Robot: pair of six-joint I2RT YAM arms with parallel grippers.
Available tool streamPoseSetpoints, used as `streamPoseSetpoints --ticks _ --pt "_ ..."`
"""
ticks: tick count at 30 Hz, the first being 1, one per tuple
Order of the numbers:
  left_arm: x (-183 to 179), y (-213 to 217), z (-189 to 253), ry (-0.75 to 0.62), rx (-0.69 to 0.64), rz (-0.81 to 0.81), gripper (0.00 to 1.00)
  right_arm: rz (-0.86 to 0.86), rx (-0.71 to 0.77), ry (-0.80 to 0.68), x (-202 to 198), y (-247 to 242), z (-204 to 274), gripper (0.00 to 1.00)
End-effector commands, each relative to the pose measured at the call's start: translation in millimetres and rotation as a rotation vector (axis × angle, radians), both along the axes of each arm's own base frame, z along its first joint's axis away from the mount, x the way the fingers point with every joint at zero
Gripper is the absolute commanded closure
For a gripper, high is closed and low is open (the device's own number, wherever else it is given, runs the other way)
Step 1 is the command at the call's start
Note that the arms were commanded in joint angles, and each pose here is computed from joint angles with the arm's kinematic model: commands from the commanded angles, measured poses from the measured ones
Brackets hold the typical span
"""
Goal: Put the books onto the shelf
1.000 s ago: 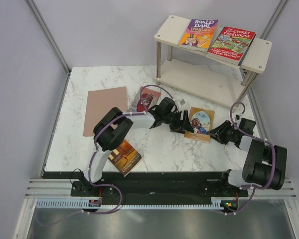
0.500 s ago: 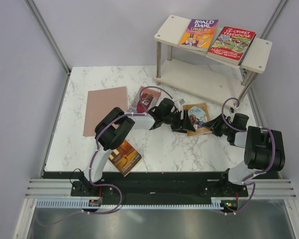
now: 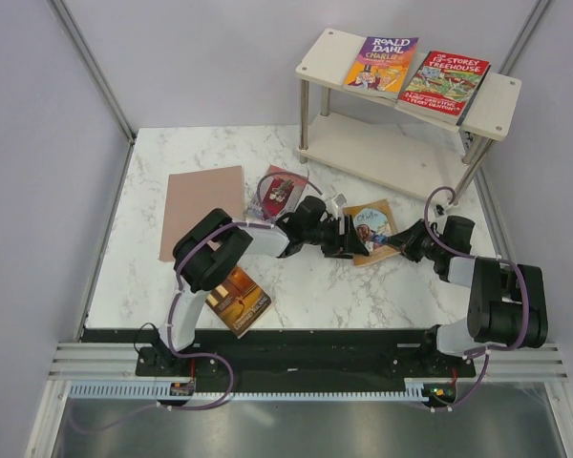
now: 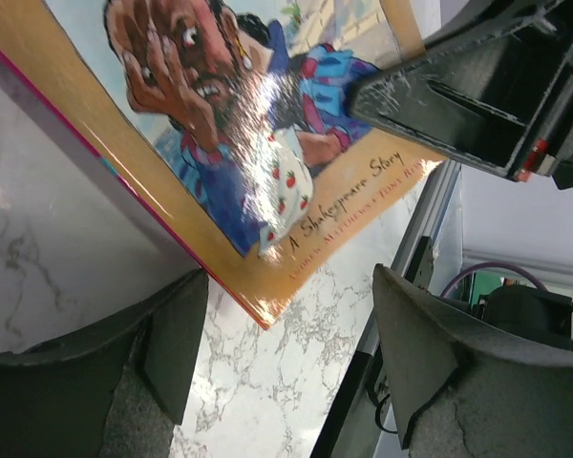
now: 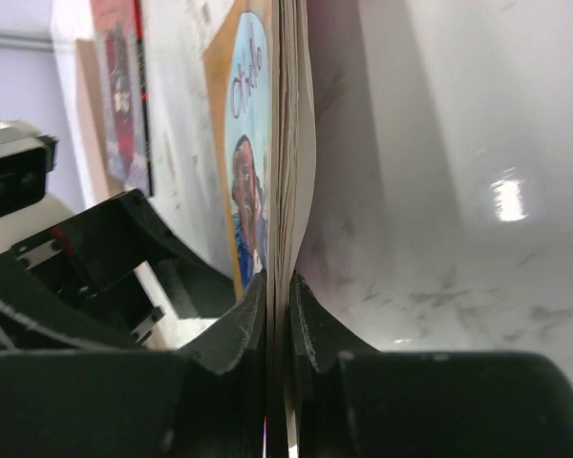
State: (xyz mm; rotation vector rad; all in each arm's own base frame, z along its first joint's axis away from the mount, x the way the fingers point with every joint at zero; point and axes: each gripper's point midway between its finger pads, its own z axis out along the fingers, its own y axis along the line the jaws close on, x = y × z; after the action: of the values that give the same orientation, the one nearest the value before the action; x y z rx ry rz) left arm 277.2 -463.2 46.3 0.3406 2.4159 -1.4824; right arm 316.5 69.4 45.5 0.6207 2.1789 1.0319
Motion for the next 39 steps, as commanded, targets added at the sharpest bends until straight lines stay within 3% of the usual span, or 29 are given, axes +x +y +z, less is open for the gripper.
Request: streamPoseSetpoints --ticks 1,5,7,13,15,17,19,20,23,26,33,39 --pt "8.7 19.6 -7.6 0.003 0.025 0.109 0.23 0.077 0.111 -0.019 -11.1 21.4 25.5 0.88" --pt "13.4 14.5 1.3 -0.001 -0.032 0.125 0.25 0.092 0.127 -0.032 -12.0 24.1 35.3 0.88" --pt "14.3 11.7 5.7 -0.006 -0.06 0.123 0.34 0.1 0.117 -0.032 -14.9 24.3 34.4 0.88" --pt "19.8 0.2 32.5 -0.044 -0.179 0.117 0.86 0.132 0.144 0.006 -31.7 30.9 26.7 0.85" --pt "19.3 -0.9 40.6 -0.057 -0.205 0.11 0.98 0.14 0.137 0.017 -36.7 31.2 22.9 0.83" --pt "17.2 0.6 48.0 -0.067 -0.216 0.106 0.98 0.15 0.12 0.03 -41.2 30.9 18.9 0.81" --pt "16.3 2.6 55.6 -0.084 -0.23 0.104 0.98 0.142 0.1 0.043 -41.5 28.9 15.6 0.71" --pt "15.4 5.8 61.9 -0.094 -0.237 0.105 0.98 0.142 0.095 0.049 -42.4 28.5 14.1 0.59" --pt "13.7 10.7 76.2 -0.113 -0.257 0.102 0.98 0.115 0.084 0.065 -42.2 24.7 9.7 0.38" --pt "12.9 14.1 90.4 -0.131 -0.276 0.096 0.98 0.059 0.079 0.077 -43.4 16.1 5.8 0.22" --pt "13.7 11.1 115.2 -0.159 -0.334 0.063 0.98 -0.013 0.115 -0.013 -39.5 5.2 30.3 0.06" --pt "10.2 2.7 141.2 -0.161 -0.415 0.002 0.98 -0.004 0.192 -0.097 -38.3 11.1 50.6 0.02"
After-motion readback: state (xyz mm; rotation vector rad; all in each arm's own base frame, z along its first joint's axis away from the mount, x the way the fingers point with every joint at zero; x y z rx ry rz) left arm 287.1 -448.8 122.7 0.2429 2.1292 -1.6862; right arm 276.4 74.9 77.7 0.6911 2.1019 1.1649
